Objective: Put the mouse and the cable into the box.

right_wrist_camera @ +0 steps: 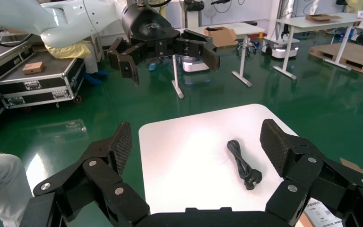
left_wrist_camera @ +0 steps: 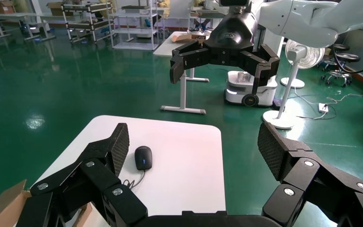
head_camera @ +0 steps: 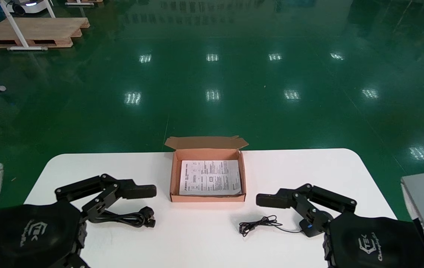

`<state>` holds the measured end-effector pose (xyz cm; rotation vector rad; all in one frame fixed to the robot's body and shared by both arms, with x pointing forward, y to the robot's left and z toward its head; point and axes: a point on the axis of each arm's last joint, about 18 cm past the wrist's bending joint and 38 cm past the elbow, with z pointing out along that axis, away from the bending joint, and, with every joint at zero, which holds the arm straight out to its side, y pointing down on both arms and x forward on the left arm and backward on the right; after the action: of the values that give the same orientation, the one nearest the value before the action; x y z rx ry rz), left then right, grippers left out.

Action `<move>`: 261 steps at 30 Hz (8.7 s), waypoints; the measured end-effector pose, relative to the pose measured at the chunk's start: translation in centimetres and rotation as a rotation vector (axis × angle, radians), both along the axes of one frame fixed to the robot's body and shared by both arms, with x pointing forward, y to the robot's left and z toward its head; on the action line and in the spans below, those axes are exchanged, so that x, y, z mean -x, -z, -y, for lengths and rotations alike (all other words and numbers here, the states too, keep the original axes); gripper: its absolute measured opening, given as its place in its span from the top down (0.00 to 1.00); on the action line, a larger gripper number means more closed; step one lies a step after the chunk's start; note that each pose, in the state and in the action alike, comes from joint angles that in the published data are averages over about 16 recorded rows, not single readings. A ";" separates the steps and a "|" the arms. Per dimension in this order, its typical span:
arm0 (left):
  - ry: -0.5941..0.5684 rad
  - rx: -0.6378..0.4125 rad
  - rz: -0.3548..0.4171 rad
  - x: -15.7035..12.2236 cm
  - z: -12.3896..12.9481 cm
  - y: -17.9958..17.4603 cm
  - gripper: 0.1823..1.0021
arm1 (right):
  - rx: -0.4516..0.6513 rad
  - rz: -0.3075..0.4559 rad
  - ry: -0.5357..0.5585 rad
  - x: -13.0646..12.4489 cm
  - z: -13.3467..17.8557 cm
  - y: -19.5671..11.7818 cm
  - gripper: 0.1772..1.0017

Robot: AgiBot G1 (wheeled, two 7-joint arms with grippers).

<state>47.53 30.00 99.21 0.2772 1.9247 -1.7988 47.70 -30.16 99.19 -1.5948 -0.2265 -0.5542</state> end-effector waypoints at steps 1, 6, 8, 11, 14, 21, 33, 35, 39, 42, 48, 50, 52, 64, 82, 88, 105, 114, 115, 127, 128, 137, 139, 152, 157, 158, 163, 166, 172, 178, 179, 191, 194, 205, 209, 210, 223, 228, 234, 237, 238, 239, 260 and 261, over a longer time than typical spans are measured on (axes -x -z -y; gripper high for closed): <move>0.000 0.000 0.000 0.0 0.0 0.0 0.00 | 0.000 0.000 0.000 0.0 0.0 0.0 0.00; 0.000 0.000 0.000 0.0 0.0 0.0 0.00 | 0.000 0.000 0.000 0.0 0.0 0.0 0.00; 0.000 0.000 0.000 0.0 0.0 0.0 0.00 | 0.000 0.000 0.000 0.0 0.0 0.0 0.00; 0.000 0.000 0.000 0.0 0.0 0.0 0.00 | 0.000 0.000 0.000 0.0 0.0 0.0 0.00; 0.000 0.000 0.000 0.0 0.0 0.0 0.00 | 0.000 0.000 0.000 0.0 0.0 0.0 0.00; 0.000 0.000 0.000 0.0 0.0 0.0 0.00 | 0.000 0.000 0.000 0.0 0.0 0.0 0.00; -0.002 0.000 -0.001 -0.1 0.0 0.0 0.00 | 0.000 0.000 0.000 0.0 0.0 0.0 0.00; -0.002 0.000 -0.001 -0.1 0.0 0.0 0.00 | 0.000 0.000 0.000 0.0 0.0 0.0 0.00; -0.007 -0.017 0.006 0.0 0.0 0.0 0.00 | 0.004 0.002 0.000 0.0 0.0 0.0 0.00; -0.027 -0.073 0.020 -0.2 0.0 0.2 0.00 | 0.023 0.004 0.009 -0.3 -0.2 0.3 0.00; -0.130 -0.320 0.091 -2.2 -0.2 1.4 0.00 | 0.105 0.005 0.074 -2.4 -0.7 1.6 0.00; -0.184 -0.425 0.119 -3.4 -0.5 1.7 0.00 | 0.145 0.006 0.110 -3.6 -0.9 2.1 0.00; -0.246 -0.529 0.144 -4.7 -1.0 2.0 0.00 | 0.192 0.009 0.151 -5.0 -1.1 2.6 0.00; -0.523 -0.893 0.230 -11.0 -3.2 1.5 0.00 | 0.408 0.029 0.335 -11.3 -1.5 3.9 0.00; -0.698 -1.102 0.242 -18.5 -3.4 8.2 0.00 | 0.443 -0.028 0.336 -11.1 -2.5 6.0 0.00; -0.734 -1.128 0.251 -21.3 -2.8 9.7 0.00 | 0.446 -0.019 0.344 -10.6 -2.4 5.7 0.00; -0.783 -1.117 0.297 -25.1 -1.3 10.0 0.00 | 0.476 -0.016 0.379 -10.7 -2.9 5.9 0.00; -0.784 -1.111 0.291 -25.7 -1.3 9.8 0.00 | 0.580 -0.015 0.511 -16.8 -4.5 8.6 0.00; -0.784 -1.111 0.291 -25.7 -1.3 9.8 0.00 | 0.596 -0.011 0.529 -17.7 -4.7 9.0 0.00; -0.781 -1.111 0.291 -25.9 -1.3 9.8 0.00 | 0.750 0.058 0.669 -25.2 -6.5 11.2 0.00; -0.781 -1.111 0.291 -25.9 -1.3 9.8 0.00 | 0.758 0.061 0.675 -25.5 -6.6 11.3 0.00; -0.781 -1.110 0.289 -25.9 -1.4 9.8 0.00 | 0.801 0.075 0.692 -26.8 -6.9 11.9 0.00; -0.781 -1.110 0.289 -25.9 -1.4 9.8 0.00 | 0.805 0.075 0.693 -26.9 -6.9 11.9 0.00; -0.781 -1.109 0.290 -25.9 -1.4 9.8 0.06 | 0.800 0.075 0.690 -26.8 -6.9 11.9 0.06; -0.781 -1.109 0.291 -25.9 -1.4 9.7 0.13 | 0.798 0.076 0.689 -26.7 -6.9 11.9 0.13; -0.781 -1.109 0.291 -25.9 -1.4 9.7 0.14 | 0.797 0.076 0.688 -26.7 -6.9 11.9 0.15; -0.781 -1.109 0.291 -25.9 -1.4 9.7 0.25 | 0.796 0.076 0.688 -26.7 -6.9 11.9 0.25; -0.781 -1.109 0.291 -25.9 -1.4 9.8 0.31 | 0.795 0.077 0.687 -26.7 -6.9 11.9 0.33; -0.781 -1.110 0.291 -25.9 -1.4 9.8 0.48 | 0.794 0.077 0.687 -26.7 -6.9 11.9 0.50; -0.781 -1.110 0.291 -25.9 -1.4 9.8 0.65 | 0.793 0.077 0.687 -26.6 -6.9 11.8 0.67; -0.781 -1.110 0.291 -25.9 -1.4 9.8 0.68 | 0.793 0.077 0.687 -26.6 -6.9 11.8 0.69; -0.784 -1.112 0.292 -25.9 -1.5 9.7 0.87 | 0.794 0.077 0.688 -26.6 -6.8 11.9 0.89; -0.797 -1.120 0.295 -25.9 -2.1 9.4 0.89 | 0.801 0.081 0.701 -26.7 -6.2 11.6 0.91; -0.907 -1.057 0.362 -26.2 -4.3 4.0 0.89 | 0.808 0.184 0.888 -27.4 0.2 5.2 0.92; -0.913 -0.959 0.414 -26.7 -2.3 0.9 0.89 | 0.777 0.275 0.988 -27.4 2.3 -0.2 0.92; -0.907 -0.929 0.427 -26.9 -1.4 0.2 0.89 | 0.765 0.299 1.009 -27.4 2.6 -1.6 0.92; -0.733 -0.695 0.539 -28.1 11.2 -3.1 0.89 | 0.641 0.522 1.140 -25.7 2.7 -13.8 0.92; -0.713 -0.702 0.554 -28.2 12.4 -2.7 0.89 | 0.636 0.533 1.144 -25.5 2.6 -14.4 0.92; -0.750 -0.750 0.602 -29.0 12.4 -1.0 0.89 | 0.640 0.526 1.141 -25.6 2.6 -14.1 0.92; -0.777 -0.775 0.642 -29.5 12.7 0.2 0.89 | 0.641 0.524 1.140 -25.6 2.6 -13.9 0.92; -0.784 -0.781 0.658 -29.7 12.9 0.6 0.89 | 0.641 0.523 1.140 -25.6 2.6 -13.9 0.92; -0.790 -0.786 0.674 -29.8 13.3 1.0 0.89 | 0.641 0.525 1.140 -25.6 2.6 -14.0 0.92; -0.772 -0.803 0.816 -29.5 18.3 4.2 0.89 | 0.641 0.524 1.140 -25.6 2.6 -14.0 0.92; -0.771 -0.806 0.818 -29.5 18.3 4.2 0.89 | 0.641 0.524 1.140 -25.6 2.6 -13.9 0.92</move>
<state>77.08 11.66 95.03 0.3792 1.6622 -0.2736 73.33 -32.77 113.14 -2.0908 0.1795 -1.9384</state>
